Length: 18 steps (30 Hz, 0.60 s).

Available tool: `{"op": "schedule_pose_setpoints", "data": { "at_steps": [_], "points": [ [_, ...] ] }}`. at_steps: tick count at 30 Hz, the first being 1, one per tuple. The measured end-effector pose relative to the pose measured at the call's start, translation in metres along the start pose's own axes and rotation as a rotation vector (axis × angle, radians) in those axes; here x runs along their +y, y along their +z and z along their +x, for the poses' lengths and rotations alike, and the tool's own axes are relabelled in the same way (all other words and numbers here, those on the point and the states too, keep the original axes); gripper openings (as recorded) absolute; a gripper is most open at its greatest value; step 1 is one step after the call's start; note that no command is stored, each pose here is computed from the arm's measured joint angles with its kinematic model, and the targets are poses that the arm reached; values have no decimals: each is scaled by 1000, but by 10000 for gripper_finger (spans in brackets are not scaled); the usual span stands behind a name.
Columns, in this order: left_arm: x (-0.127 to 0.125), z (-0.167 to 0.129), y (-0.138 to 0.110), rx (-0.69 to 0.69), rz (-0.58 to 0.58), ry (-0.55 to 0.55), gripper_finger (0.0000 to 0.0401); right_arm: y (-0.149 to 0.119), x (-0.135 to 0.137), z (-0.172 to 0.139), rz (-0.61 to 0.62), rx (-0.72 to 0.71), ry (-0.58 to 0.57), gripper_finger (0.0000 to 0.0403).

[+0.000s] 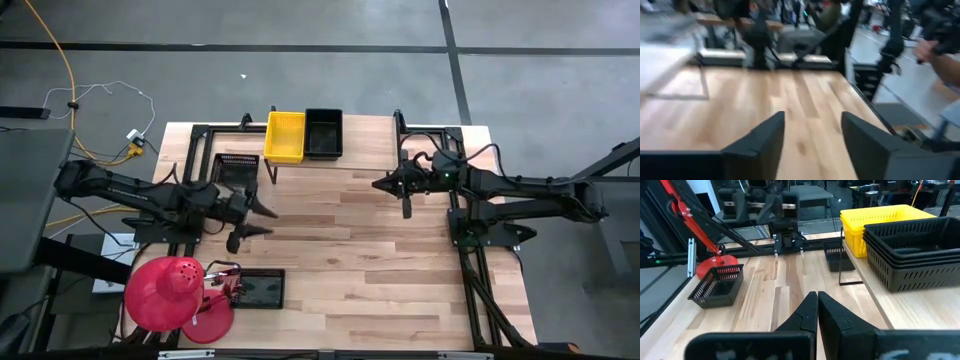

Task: Stack baskets on shelf by color
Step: Put the black bin on the shelf

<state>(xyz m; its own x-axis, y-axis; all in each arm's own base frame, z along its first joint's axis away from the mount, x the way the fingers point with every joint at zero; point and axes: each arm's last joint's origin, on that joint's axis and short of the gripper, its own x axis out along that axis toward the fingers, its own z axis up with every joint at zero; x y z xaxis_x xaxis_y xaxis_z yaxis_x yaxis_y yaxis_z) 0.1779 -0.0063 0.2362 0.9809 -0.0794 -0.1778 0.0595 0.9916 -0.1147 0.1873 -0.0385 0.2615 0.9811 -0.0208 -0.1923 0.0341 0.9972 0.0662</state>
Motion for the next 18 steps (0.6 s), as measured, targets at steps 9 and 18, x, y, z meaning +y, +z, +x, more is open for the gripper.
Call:
{"op": "schedule_pose_setpoints", "data": {
  "at_steps": [9,18],
  "points": [
    [-29,10,-31,293,-174,-68,242,-7,4,12,1,43,15,0],
    [-61,39,-40,626,-90,31,239,-9,6,16,-1,57,-10,0]
  ]
}}
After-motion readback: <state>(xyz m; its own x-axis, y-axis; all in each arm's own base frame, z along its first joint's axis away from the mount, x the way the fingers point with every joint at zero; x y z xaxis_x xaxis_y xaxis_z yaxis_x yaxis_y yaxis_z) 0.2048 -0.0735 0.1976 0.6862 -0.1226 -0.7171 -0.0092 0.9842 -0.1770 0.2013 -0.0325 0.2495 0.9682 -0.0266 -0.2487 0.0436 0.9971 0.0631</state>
